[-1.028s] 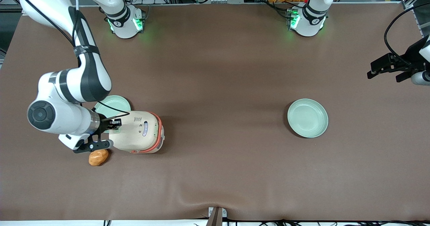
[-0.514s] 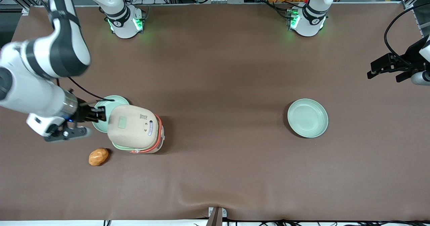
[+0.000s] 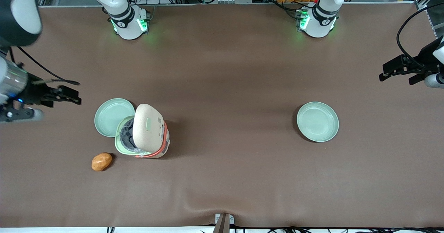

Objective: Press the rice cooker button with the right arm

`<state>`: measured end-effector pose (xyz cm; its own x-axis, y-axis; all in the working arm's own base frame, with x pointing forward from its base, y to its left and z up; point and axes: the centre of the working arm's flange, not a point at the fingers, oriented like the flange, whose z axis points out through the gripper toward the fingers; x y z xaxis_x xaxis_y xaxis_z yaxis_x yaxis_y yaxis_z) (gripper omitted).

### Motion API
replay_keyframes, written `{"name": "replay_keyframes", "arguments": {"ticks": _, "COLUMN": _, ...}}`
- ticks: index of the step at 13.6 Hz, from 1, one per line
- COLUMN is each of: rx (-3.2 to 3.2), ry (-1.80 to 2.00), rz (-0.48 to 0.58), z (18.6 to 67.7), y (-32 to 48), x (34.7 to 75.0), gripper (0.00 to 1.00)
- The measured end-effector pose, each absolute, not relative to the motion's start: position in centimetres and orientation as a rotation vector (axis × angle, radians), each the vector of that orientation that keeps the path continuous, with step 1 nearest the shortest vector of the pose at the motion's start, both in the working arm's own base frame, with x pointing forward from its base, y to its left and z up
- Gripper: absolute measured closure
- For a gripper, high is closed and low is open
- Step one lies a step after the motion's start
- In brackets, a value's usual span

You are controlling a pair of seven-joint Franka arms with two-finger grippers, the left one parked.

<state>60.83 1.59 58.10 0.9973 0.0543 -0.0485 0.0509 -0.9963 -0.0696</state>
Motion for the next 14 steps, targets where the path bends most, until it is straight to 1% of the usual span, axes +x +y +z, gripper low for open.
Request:
{"name": "replay_keyframes", "arguments": {"ticks": 3, "rx": -3.087, "ry": -0.07, "rz": 0.063, "z": 60.7, "y": 0.4, "x": 59.1, "gripper": 0.0}}
{"name": "replay_keyframes", "arguments": {"ticks": 6, "rx": -3.111, "ry": -0.083, "rz": 0.026, "z": 63.0, "y": -0.6, "x": 56.9, "gripper": 0.0}}
{"name": "replay_keyframes", "arguments": {"ticks": 9, "rx": -3.109, "ry": -0.077, "rz": 0.005, "z": 64.7, "y": -1.1, "x": 54.9, "gripper": 0.0}}
{"name": "replay_keyframes", "arguments": {"ticks": 10, "rx": -3.108, "ry": -0.076, "rz": 0.022, "z": 64.8, "y": -1.2, "x": 54.5, "gripper": 0.0}}
{"name": "replay_keyframes", "arguments": {"ticks": 13, "rx": -3.101, "ry": -0.074, "rz": 0.13, "z": 64.5, "y": -1.3, "x": 53.5, "gripper": 0.0}}
{"name": "replay_keyframes", "arguments": {"ticks": 14, "rx": -3.1, "ry": -0.069, "rz": 0.145, "z": 64.6, "y": -1.4, "x": 53.3, "gripper": 0.0}}
